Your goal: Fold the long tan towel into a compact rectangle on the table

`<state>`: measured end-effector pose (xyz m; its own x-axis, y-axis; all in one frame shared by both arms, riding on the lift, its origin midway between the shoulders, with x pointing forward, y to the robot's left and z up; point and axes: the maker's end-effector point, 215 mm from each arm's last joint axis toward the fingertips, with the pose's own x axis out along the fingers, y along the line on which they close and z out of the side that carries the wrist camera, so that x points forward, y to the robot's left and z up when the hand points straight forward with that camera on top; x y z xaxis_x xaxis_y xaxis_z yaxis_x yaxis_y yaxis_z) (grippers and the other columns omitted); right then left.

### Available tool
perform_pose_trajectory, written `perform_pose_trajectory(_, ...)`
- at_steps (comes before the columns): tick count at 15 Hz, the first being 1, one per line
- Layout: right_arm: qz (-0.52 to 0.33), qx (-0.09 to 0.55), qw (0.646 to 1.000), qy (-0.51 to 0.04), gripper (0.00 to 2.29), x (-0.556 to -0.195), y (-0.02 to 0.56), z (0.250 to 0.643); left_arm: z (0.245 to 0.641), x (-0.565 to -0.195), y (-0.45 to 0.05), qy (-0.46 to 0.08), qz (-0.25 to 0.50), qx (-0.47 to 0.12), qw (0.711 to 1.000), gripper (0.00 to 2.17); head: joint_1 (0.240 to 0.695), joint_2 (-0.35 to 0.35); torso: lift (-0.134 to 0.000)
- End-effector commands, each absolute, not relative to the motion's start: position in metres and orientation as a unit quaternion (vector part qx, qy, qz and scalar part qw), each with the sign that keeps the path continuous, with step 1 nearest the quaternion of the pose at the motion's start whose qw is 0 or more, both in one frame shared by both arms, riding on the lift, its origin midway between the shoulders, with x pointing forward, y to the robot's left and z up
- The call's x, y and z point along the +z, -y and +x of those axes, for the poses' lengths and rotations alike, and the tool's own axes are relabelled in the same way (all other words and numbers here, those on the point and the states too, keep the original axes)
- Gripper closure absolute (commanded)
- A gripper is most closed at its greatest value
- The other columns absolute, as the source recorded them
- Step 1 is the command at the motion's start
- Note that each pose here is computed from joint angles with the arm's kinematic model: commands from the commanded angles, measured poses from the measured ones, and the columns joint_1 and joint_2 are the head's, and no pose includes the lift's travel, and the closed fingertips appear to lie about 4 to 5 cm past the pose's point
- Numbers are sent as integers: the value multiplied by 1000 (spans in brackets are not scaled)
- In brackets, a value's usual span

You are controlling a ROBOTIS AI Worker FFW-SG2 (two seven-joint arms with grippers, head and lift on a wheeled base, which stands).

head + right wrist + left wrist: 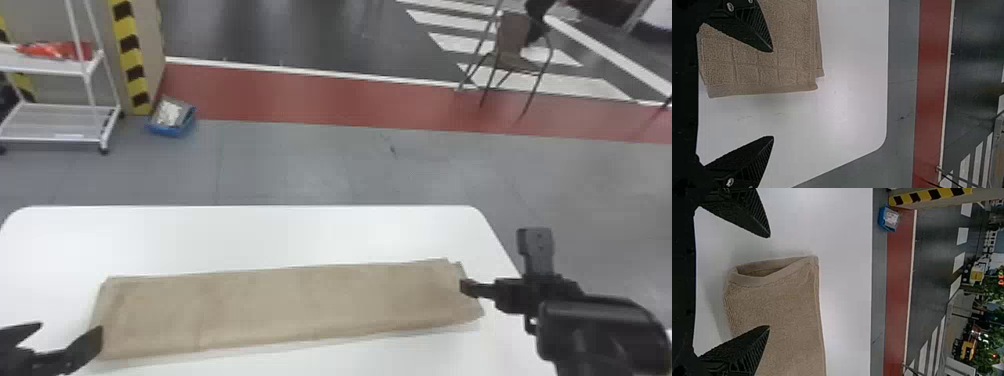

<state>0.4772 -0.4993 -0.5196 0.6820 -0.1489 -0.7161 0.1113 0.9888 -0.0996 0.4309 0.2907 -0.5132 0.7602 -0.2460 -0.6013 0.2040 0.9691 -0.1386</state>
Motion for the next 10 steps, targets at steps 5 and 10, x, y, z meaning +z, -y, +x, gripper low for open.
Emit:
perform_pose_trajectory(5, -23, -72, 916, -394, 97, -520, 501, 474, 422, -519, -282, -332, -36, -126, 934, 53, 695, -255, 0)
perform_pose_trajectory(10, -24, -73, 916, -394, 97, -522, 503, 471, 426, -525, -249, -345, -37, -150, 926, 56, 695, -289, 0)
